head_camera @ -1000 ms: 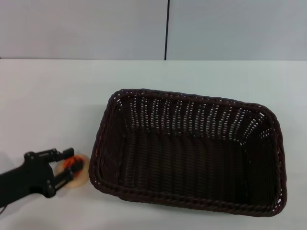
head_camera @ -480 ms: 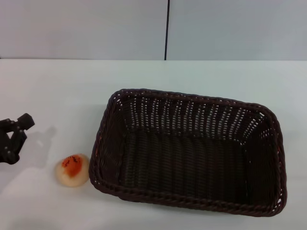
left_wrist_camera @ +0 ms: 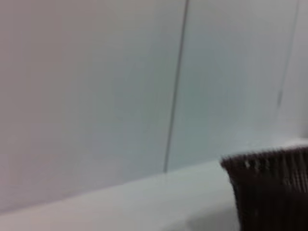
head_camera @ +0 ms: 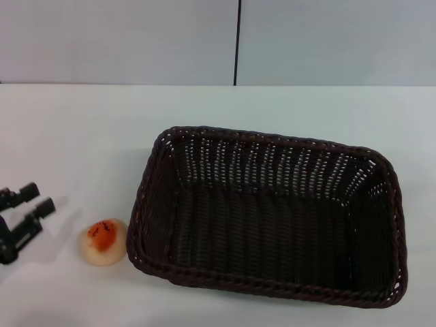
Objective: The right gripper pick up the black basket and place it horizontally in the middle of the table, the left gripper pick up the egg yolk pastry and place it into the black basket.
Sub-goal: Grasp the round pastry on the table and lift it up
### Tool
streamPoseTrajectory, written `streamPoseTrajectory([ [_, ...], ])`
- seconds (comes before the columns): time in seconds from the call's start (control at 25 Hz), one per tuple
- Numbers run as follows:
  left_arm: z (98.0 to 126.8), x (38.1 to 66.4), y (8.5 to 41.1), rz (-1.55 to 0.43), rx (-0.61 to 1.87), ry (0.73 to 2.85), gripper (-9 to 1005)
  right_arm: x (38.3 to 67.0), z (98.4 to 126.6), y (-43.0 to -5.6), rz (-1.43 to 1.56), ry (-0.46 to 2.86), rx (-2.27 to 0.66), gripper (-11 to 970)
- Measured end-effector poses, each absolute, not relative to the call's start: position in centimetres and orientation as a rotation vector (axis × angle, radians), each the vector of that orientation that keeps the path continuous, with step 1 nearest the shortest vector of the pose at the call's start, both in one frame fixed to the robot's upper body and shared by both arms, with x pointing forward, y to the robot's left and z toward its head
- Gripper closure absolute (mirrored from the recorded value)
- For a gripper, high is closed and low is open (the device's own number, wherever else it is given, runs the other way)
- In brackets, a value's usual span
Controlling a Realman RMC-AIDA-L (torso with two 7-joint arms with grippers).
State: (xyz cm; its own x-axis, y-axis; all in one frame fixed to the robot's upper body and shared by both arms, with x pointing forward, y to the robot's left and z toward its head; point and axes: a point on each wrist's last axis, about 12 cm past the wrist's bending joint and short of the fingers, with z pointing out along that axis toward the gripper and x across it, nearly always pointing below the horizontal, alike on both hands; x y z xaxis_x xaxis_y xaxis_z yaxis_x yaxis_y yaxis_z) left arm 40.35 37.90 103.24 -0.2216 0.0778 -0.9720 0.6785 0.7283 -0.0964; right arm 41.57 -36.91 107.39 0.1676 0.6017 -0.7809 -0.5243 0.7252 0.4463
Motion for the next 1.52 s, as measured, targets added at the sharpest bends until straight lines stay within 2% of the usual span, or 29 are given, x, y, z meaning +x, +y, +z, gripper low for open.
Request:
streamPoseTrajectory([
  [0.32, 101.3, 41.1, 36.3, -0.569, 0.686, 1.794, 527, 41.9, 107.3, -36.5, 0.818, 1.155, 0.071, 325],
  [0.44, 100.9, 41.6, 35.8, -0.581, 0.733, 1.812, 384, 41.7, 107.1, -36.5, 0.819, 1.161, 0.086, 325],
  [0.68, 100.5, 42.1, 35.2, -0.598, 0.787, 1.841, 178, 41.3, 106.8, -36.5, 0.796, 1.163, 0.091, 326],
  [0.96, 99.7, 43.0, 34.2, -0.592, 0.847, 1.88, 154, 41.4, 106.8, -36.5, 0.797, 1.162, 0.093, 326],
  [1.24, 100.1, 42.2, 34.7, -0.614, 0.841, 1.857, 152, 41.5, 106.8, -36.5, 0.794, 1.166, 0.095, 326],
  [1.44, 100.2, 41.6, 35.0, -0.612, 0.832, 1.856, 267, 41.7, 106.8, -36.5, 0.796, 1.165, 0.093, 326],
  [1.52, 100.2, 41.4, 35.1, -0.612, 0.832, 1.854, 366, 41.8, 106.8, -36.4, 0.796, 1.165, 0.092, 327],
])
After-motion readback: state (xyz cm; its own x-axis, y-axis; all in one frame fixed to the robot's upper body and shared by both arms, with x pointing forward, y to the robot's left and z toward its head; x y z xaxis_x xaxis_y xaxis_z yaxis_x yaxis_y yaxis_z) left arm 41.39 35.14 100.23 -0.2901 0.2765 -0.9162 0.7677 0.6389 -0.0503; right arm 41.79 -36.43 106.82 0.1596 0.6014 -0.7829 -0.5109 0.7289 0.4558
